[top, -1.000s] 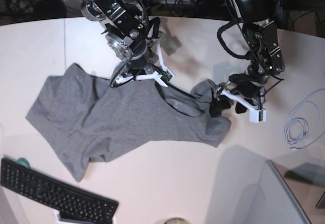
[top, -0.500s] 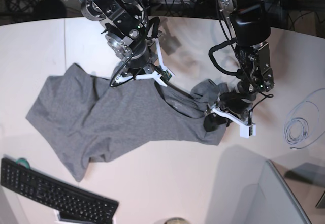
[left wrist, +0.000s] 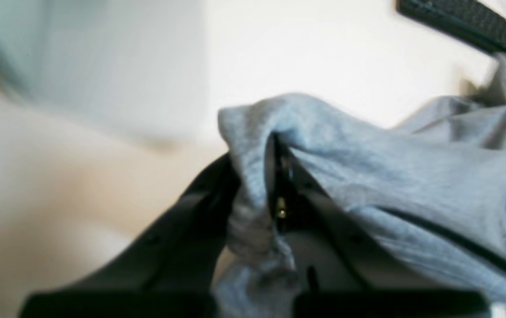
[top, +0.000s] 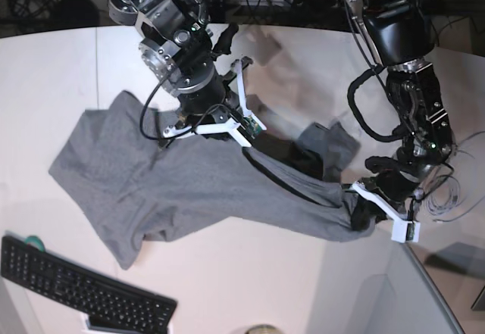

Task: Layout the t-shirt on the table in an organized manner, then fold the t-shirt properly
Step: 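Grasp the shirt collar area with both grippers and lift it, then swing the lifted shirt with the left gripper across the table and release, then grasp the shirt edge with the left gripper and pull it away from the right gripper, then release the shirt with the left gripper and raise it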

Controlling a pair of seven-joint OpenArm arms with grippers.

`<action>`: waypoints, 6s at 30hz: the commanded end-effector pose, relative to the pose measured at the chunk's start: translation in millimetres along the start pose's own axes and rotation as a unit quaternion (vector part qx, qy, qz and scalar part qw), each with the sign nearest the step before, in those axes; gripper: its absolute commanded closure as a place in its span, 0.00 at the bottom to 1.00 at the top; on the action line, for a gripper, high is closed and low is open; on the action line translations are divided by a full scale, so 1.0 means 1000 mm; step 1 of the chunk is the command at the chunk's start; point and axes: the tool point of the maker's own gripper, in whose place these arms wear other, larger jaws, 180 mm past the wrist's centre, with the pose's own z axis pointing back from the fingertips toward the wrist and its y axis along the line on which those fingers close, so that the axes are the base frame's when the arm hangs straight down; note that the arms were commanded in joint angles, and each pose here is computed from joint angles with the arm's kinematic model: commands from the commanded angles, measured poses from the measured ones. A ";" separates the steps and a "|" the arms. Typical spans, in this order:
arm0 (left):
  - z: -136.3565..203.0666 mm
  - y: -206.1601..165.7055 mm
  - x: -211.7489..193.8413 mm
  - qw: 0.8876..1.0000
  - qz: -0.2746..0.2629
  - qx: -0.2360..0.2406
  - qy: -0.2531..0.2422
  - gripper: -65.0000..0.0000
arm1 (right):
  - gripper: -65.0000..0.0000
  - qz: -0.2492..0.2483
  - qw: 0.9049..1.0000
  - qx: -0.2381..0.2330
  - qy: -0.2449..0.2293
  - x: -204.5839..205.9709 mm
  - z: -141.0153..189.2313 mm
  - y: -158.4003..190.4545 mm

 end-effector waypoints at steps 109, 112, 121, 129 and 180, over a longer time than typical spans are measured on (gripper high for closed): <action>0.061 -0.144 -0.174 0.979 0.175 -0.090 0.051 0.00 | 0.47 -0.576 0.811 -0.008 0.101 -0.260 0.002 -0.083; 0.046 -0.164 -0.178 0.977 0.170 -0.112 0.064 0.00 | 0.76 -0.571 0.815 -0.001 0.098 -0.259 0.002 -0.082; 0.021 -0.205 -0.206 0.971 0.145 -0.151 0.114 0.00 | 1.00 -0.566 0.818 -0.002 0.100 -0.260 0.004 -0.083; 0.006 -0.170 -0.193 0.980 0.128 -0.121 0.096 1.00 | 1.00 -0.559 0.824 -0.004 0.092 -0.254 0.003 -0.090; 0.048 -0.225 -0.169 0.962 -0.164 -0.142 0.169 0.70 | 1.00 -0.437 0.883 -0.015 0.171 -0.250 0.054 -0.136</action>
